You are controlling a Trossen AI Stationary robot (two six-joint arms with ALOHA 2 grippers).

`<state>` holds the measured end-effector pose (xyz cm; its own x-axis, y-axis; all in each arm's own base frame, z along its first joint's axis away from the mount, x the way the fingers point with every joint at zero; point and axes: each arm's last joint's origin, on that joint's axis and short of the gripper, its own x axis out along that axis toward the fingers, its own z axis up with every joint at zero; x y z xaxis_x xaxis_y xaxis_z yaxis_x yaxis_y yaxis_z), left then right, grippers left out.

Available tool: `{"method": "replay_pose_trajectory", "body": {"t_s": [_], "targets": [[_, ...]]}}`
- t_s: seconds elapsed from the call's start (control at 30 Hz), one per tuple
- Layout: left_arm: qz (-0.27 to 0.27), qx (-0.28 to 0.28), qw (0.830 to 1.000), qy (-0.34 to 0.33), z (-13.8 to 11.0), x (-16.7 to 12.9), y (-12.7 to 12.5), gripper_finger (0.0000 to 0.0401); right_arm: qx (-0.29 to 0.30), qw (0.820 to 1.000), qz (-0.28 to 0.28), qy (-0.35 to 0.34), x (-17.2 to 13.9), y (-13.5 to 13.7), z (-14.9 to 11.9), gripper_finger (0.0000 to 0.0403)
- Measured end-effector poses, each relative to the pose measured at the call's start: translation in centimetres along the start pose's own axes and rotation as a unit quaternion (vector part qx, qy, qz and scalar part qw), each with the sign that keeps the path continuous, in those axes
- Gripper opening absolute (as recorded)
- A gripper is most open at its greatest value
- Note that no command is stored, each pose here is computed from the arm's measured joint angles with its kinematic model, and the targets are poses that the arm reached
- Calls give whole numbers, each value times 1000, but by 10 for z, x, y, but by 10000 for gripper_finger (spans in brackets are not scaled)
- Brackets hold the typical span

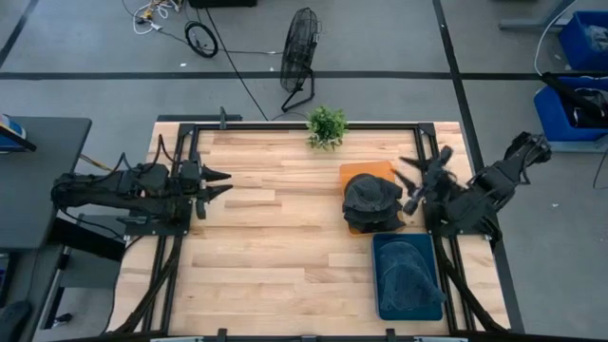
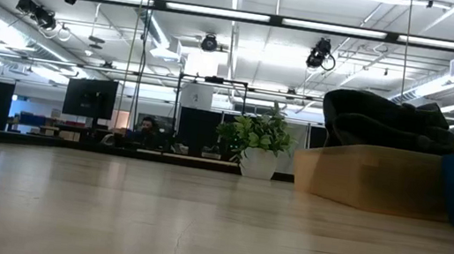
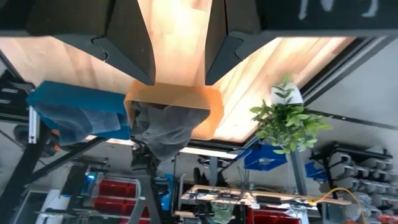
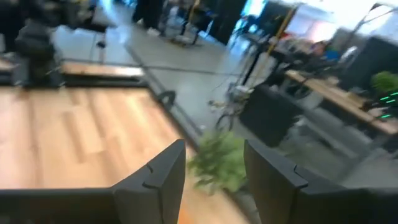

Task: Pick & Place hat
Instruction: Return to Home Position

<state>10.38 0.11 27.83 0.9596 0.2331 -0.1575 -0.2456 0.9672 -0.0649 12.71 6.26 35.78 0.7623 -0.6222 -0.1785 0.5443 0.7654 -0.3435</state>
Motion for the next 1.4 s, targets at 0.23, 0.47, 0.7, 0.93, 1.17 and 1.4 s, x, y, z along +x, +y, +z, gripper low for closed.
{"method": "replay_pose_trajectory", "body": {"t_s": [0.23, 0.47, 0.7, 0.93, 1.17, 1.4], "targets": [[2, 12, 1000, -9, 2, 0, 0, 142, -16, 988, 149, -40, 25, 24, 8, 169], [0, 5, 1000, -23, 5, 0, 0, 142, -42, 947, 288, -133, 53, 8, 21, 169], [27, 22, 999, -10, 2, -1, 3, 142, 38, 964, 261, -34, 94, -6, -19, 169], [64, 13, 998, -23, 2, -11, 12, 142, 76, 950, 292, -79, 124, -10, -72, 169], [70, 13, 997, -38, 0, -27, 17, 142, 96, 937, 319, -108, 125, -21, -105, 169], [68, 8, 995, -66, -4, -49, 23, 142, 87, 939, 302, -143, 111, -35, -114, 169]]}}
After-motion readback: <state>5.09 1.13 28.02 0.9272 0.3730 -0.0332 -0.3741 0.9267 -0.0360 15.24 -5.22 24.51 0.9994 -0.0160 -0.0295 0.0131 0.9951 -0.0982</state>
